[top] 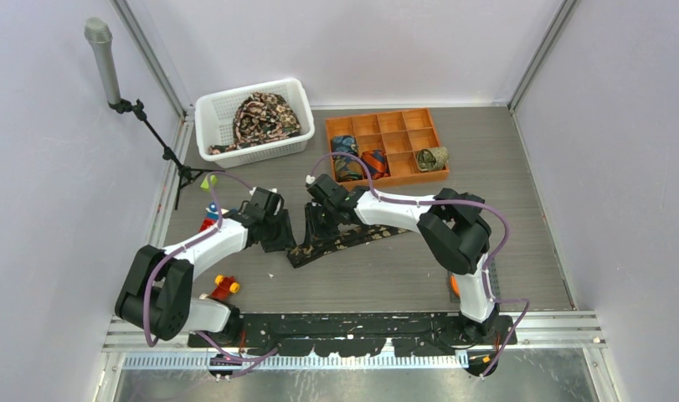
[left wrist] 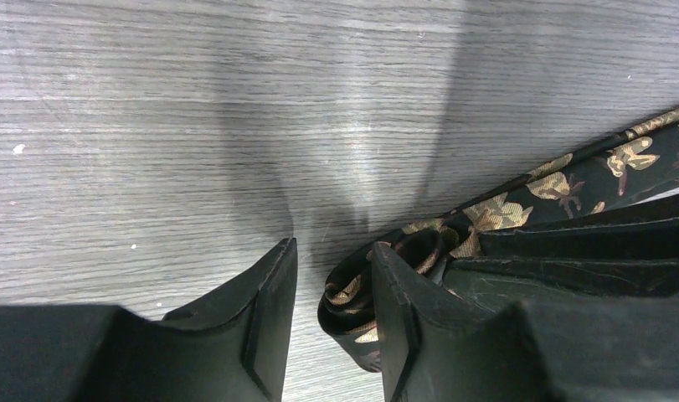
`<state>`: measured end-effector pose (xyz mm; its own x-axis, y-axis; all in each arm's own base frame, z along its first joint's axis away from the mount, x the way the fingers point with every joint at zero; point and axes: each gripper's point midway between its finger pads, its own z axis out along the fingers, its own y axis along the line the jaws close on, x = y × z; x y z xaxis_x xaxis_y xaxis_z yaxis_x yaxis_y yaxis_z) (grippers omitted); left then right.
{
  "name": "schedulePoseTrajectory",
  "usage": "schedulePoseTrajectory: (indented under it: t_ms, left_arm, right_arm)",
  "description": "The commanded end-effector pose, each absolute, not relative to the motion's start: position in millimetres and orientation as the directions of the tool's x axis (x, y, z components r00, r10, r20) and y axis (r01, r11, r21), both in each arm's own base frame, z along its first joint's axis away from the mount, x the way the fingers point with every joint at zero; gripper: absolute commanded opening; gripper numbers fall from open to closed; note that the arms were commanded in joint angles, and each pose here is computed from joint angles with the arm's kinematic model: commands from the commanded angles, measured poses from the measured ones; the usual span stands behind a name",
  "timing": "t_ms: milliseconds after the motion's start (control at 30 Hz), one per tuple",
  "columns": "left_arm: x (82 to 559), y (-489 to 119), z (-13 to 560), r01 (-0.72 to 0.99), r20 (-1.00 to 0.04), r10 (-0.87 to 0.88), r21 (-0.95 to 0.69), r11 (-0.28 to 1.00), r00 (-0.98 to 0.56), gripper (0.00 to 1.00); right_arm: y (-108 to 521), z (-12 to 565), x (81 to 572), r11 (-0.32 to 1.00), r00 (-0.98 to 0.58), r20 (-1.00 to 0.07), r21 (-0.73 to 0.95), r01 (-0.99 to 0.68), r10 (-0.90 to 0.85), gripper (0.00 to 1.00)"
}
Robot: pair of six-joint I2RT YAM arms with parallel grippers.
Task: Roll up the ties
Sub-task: Roll the tie at the center of the board.
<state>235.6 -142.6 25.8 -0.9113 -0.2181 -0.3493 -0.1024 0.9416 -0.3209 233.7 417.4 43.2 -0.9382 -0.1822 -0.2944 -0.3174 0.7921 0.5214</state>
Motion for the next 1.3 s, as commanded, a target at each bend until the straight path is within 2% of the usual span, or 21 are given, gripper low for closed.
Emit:
schedulePoseTrajectory:
  t_ms: [0, 100, 233, 367, 567, 767, 1067, 1267]
  left_arm:
    - [241, -146, 35, -0.068, -0.384, -0.205, -0.343, 0.937, -0.900, 0.41]
    - [244, -146, 41, -0.064, -0.403, -0.212, -0.350, 0.935, -0.890, 0.48]
    - [247, -145, 57, -0.053, -0.443, -0.221, -0.362, 0.931, -0.869, 0.64]
    - [243, -140, 75, -0.050, -0.473, -0.230, -0.363, 0.930, -0.851, 0.72]
    - [226, -138, 91, -0.063, -0.479, -0.278, -0.417, 0.907, -0.833, 0.72]
    - [212, -136, 91, -0.147, -0.467, -0.427, -0.524, 0.839, -0.774, 0.68]
    - [210, -155, 77, -0.221, -0.345, -0.609, -0.715, 0.663, -0.714, 0.67]
    - [210, -157, 66, -0.278, -0.283, -0.668, -0.748, 0.603, -0.688, 0.67]
  right_arm:
    - [425, 65, 236, 0.762, -0.924, -0.342, 0.548, -0.346, -0.173, 0.28]
    - [423, 65, 236, 0.763, -0.924, -0.342, 0.547, -0.346, -0.174, 0.25]
    - [421, 64, 233, 0.765, -0.925, -0.338, 0.546, -0.341, -0.170, 0.19]
    - [418, 58, 233, 0.776, -0.932, -0.329, 0.545, -0.317, -0.150, 0.15]
    - [410, 51, 233, 0.810, -0.946, -0.310, 0.528, -0.256, -0.096, 0.10]
    - [401, 44, 233, 0.838, -0.949, -0.309, 0.502, -0.214, -0.058, 0.08]
    - [397, 29, 228, 0.855, -0.956, -0.293, 0.487, -0.181, -0.036, 0.07]
    - [394, 22, 224, 0.863, -0.958, -0.285, 0.476, -0.169, -0.030, 0.06]
